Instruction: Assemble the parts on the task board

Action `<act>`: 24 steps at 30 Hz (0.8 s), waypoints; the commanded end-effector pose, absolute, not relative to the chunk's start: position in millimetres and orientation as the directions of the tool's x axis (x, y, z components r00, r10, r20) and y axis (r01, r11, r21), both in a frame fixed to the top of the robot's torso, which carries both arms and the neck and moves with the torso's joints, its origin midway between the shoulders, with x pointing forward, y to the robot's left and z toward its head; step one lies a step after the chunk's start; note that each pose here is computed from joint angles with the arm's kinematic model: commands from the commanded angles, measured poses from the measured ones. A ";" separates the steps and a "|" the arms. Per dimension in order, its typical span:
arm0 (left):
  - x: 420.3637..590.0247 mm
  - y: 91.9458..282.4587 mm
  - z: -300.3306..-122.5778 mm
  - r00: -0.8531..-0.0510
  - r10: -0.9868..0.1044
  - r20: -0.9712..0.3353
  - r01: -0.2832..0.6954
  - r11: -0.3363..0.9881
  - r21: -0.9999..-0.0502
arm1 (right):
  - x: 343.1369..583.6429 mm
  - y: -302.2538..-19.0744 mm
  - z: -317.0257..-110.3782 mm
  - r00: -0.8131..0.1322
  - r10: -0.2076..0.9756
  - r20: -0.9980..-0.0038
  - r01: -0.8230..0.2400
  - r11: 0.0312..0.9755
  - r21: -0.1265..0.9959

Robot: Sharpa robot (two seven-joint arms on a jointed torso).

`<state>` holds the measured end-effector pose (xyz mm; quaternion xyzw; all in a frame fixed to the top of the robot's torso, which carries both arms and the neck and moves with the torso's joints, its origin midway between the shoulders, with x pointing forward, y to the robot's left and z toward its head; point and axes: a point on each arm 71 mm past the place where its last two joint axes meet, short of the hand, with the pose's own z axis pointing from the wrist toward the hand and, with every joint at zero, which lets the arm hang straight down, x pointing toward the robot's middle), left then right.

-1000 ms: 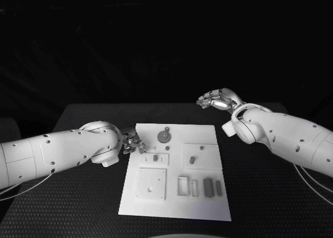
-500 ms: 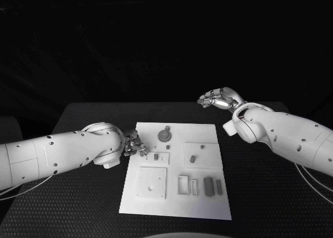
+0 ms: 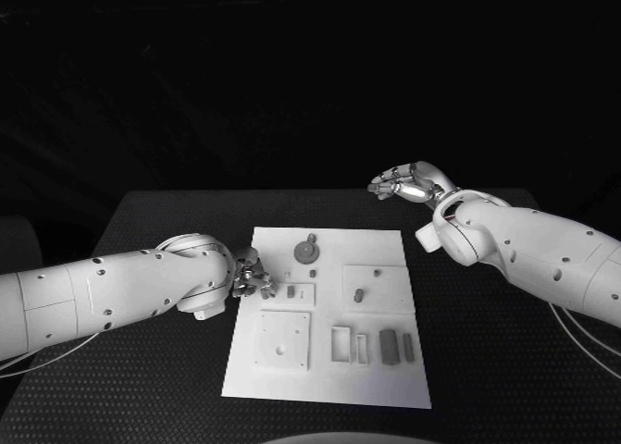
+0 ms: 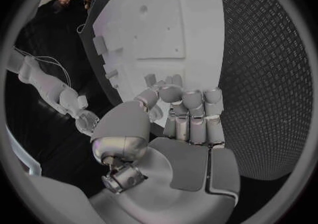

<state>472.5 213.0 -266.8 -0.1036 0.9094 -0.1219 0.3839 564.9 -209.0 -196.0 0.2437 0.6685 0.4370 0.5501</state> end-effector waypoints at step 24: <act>472.2 209.8 -268.8 -0.671 -0.262 -0.693 -0.075 0.955 -0.288 | 564.4 -207.4 -196.1 -0.291 0.803 -0.520 -0.161 0.495 0.854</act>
